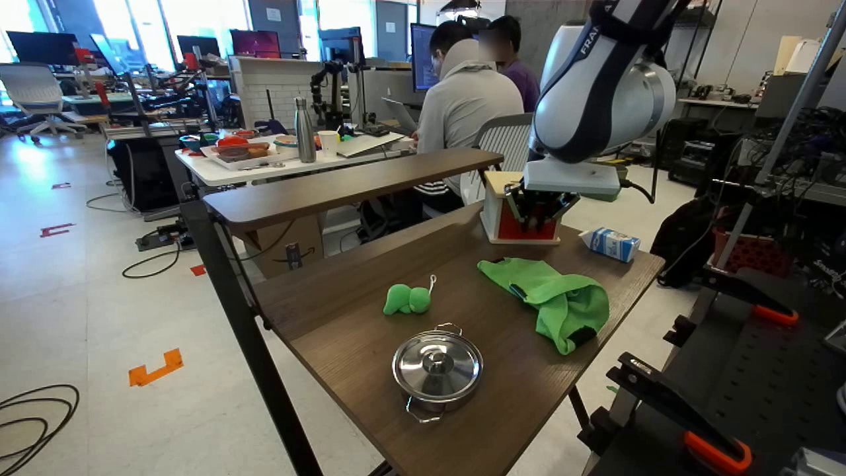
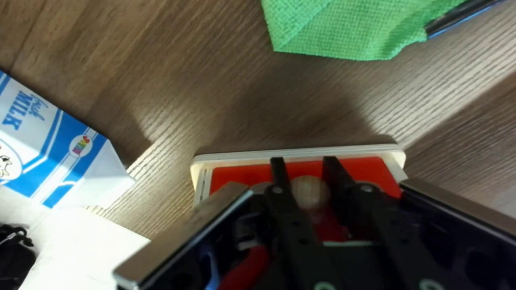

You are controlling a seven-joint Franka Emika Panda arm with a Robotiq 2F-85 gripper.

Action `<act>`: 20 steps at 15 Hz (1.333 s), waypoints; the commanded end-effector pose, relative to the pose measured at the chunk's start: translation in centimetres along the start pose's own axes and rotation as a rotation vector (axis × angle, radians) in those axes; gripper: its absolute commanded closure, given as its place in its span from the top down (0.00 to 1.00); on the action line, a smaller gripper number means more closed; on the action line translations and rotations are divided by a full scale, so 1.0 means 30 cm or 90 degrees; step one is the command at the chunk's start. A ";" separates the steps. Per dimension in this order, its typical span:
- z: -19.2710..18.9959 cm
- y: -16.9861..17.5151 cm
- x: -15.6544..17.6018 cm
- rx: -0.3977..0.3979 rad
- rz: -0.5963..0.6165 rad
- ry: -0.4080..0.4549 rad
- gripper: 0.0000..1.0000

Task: Open the drawer completely

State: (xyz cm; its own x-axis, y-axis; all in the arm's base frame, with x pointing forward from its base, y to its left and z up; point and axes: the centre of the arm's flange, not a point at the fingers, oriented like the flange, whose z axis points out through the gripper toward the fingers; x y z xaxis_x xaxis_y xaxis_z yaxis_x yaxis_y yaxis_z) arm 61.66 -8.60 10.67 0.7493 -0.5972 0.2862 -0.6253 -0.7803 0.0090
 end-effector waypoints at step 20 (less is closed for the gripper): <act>-0.130 0.053 -0.173 0.001 -0.085 -0.166 0.54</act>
State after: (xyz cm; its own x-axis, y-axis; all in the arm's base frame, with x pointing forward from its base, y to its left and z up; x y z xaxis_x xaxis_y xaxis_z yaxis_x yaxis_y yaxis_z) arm 57.32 -6.17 11.70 0.8346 -0.5418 0.0999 -0.5469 -0.8366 0.0317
